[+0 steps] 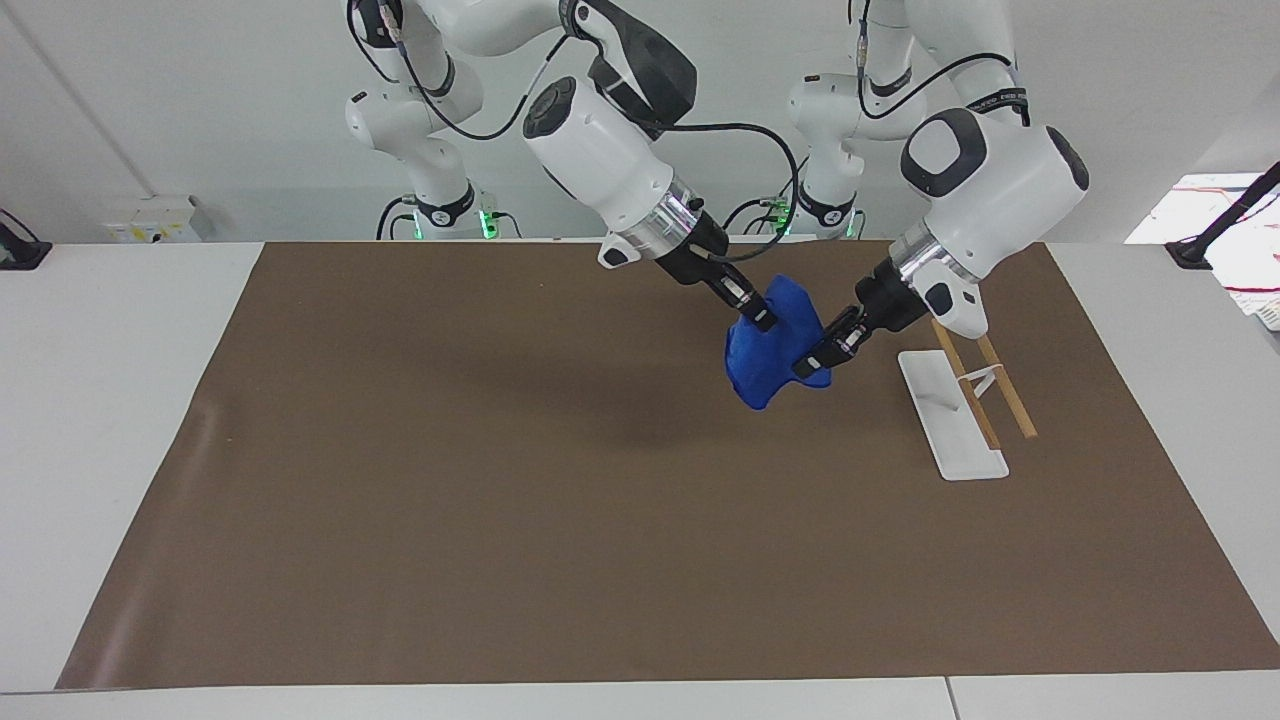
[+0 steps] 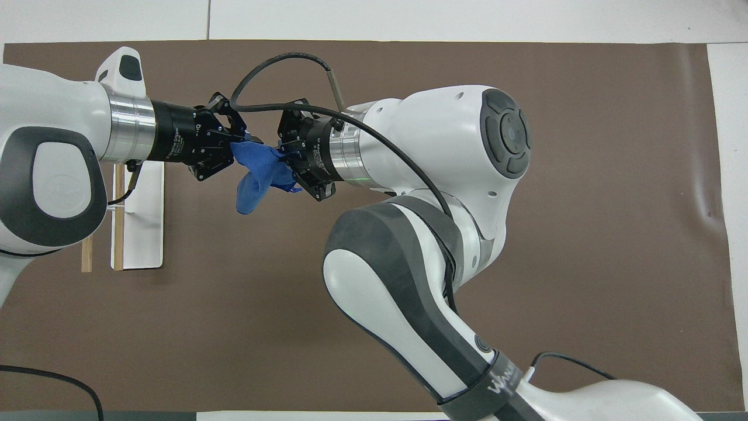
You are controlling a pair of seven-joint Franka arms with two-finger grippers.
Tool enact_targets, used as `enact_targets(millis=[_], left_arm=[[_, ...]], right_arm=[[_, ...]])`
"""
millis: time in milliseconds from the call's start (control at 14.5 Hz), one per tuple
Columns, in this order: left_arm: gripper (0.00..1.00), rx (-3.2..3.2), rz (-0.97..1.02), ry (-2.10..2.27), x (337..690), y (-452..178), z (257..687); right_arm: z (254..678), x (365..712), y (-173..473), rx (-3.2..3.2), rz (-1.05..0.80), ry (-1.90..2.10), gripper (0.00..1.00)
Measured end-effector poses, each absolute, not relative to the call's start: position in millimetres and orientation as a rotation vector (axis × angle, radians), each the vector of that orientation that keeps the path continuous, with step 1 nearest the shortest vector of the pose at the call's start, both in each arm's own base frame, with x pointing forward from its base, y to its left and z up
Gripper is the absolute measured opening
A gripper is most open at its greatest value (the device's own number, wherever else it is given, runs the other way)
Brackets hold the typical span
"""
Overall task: Right arm passes towel to left arm to hang
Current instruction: 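Pull the towel with the left gripper while the right gripper withdraws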
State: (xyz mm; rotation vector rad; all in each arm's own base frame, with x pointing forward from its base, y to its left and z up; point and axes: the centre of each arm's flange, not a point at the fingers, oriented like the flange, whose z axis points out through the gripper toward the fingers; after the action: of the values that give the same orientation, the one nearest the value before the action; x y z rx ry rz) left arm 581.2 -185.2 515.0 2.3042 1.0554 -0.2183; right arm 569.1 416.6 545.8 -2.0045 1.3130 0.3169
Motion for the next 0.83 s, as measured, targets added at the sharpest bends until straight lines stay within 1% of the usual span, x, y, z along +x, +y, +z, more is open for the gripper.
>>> enact_targets(millis=[138, 207, 276, 346, 484, 553, 760, 829], left_arm=[[0.02, 2.299, -0.206, 1.058, 582.8, -183.2, 517.5], [0.02, 2.295, -0.197, 1.059, 584.0, -181.9, 520.0], [0.02, 2.292, -0.189, 1.059, 584.9, -180.7, 522.2], [0.02, 2.292, -0.184, 1.059, 585.5, -179.6, 523.6], [0.02, 2.304, -0.171, 1.06, 586.3, -177.4, 523.7], [0.02, 2.326, -0.156, 1.057, 586.5, -175.6, 523.1], [0.02, 2.43, -0.073, 1.055, 589.4, -162.6, 520.4], [0.02, 2.44, -0.041, 1.07, 592.6, -152.5, 520.9]], right_arm=[[544.6, 568.8, 416.4, -2.006, 0.318, 1.314, 0.06], [544.2, 569.0, 416.0, -2.009, 0.316, 1.311, 0.11], [544.3, 569.9, 414.7, -2.013, 0.309, 1.303, 0.23], [544.2, 571.7, 412.1, -2.032, 0.286, 1.281, 0.33], [541.1, 576.5, 403.3, -2.154, 0.174, 1.182, 0.53], [537.2, 579.5, 395.0, -2.258, 0.106, 1.116, 0.66], [530.3, 593.7, 346.5, -2.57, -0.022, 0.837, 0.98], [529.4, 599.8, 322.0, -2.663, -0.038, 0.731, 1.0]])
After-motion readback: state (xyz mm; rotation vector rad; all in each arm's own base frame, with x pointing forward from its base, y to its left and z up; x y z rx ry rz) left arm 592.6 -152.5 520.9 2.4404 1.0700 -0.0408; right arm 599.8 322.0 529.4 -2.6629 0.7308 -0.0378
